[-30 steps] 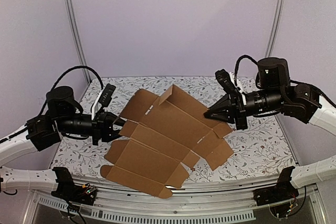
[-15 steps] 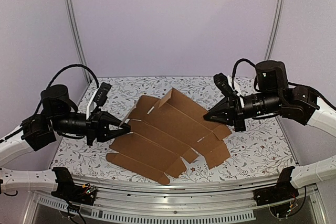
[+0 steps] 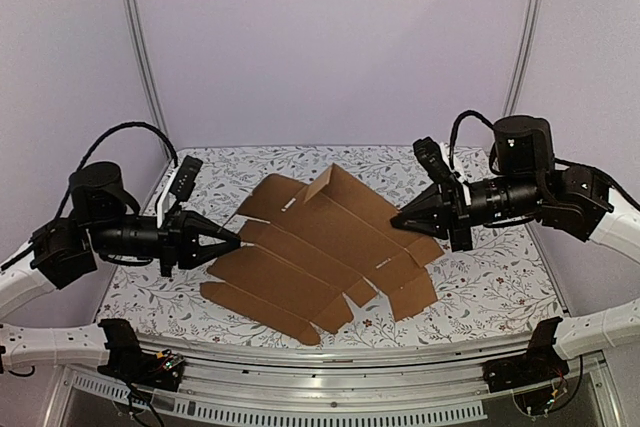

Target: Fold the paper box

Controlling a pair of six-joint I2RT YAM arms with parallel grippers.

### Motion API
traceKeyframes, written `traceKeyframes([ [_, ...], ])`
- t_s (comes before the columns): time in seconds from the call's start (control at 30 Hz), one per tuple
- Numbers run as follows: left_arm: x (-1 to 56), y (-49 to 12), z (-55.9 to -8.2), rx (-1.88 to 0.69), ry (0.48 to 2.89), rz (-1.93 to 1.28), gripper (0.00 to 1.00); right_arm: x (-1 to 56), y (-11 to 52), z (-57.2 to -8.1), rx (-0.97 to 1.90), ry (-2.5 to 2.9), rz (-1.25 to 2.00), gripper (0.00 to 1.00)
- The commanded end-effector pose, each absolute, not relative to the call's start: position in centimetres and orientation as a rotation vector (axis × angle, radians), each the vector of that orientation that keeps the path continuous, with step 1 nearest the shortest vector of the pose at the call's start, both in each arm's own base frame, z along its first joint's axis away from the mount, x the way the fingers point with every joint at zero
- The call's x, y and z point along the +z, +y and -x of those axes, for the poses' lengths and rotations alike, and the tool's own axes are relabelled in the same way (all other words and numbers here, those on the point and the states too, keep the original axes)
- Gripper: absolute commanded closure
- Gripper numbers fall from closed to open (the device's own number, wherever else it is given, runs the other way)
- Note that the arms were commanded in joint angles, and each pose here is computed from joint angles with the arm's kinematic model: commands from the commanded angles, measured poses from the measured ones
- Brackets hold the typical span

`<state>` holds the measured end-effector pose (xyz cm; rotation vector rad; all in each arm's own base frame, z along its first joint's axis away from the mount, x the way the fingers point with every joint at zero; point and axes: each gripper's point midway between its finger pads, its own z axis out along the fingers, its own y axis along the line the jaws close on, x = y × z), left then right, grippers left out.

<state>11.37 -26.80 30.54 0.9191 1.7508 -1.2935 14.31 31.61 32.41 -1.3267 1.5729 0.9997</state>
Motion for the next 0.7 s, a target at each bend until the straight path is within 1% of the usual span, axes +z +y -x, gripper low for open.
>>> traceKeyframes([
  [0.0, 31.6, -25.2, -12.1, -1.182, 1.746, -0.866, 0.94, 33.1, 31.3, -13.6, 1.040, 1.541, 1.323, 1.00],
  [0.1, 31.9, -24.5, -12.5, -1.141, 1.741, -0.826, 0.94, 33.2, 31.3, -13.4, 1.051, 1.532, 1.326, 1.00],
  [0.33, 32.2, -24.8, -12.8, -1.136, 1.735, -0.826, 0.93, 33.5, 31.3, -13.2, 1.060, 1.522, 1.327, 1.00],
  [0.67, 31.5, -27.1, -12.0, -1.258, 1.739, -0.920, 0.95, 33.7, 31.3, -13.4, 1.051, 1.519, 1.312, 1.00],
])
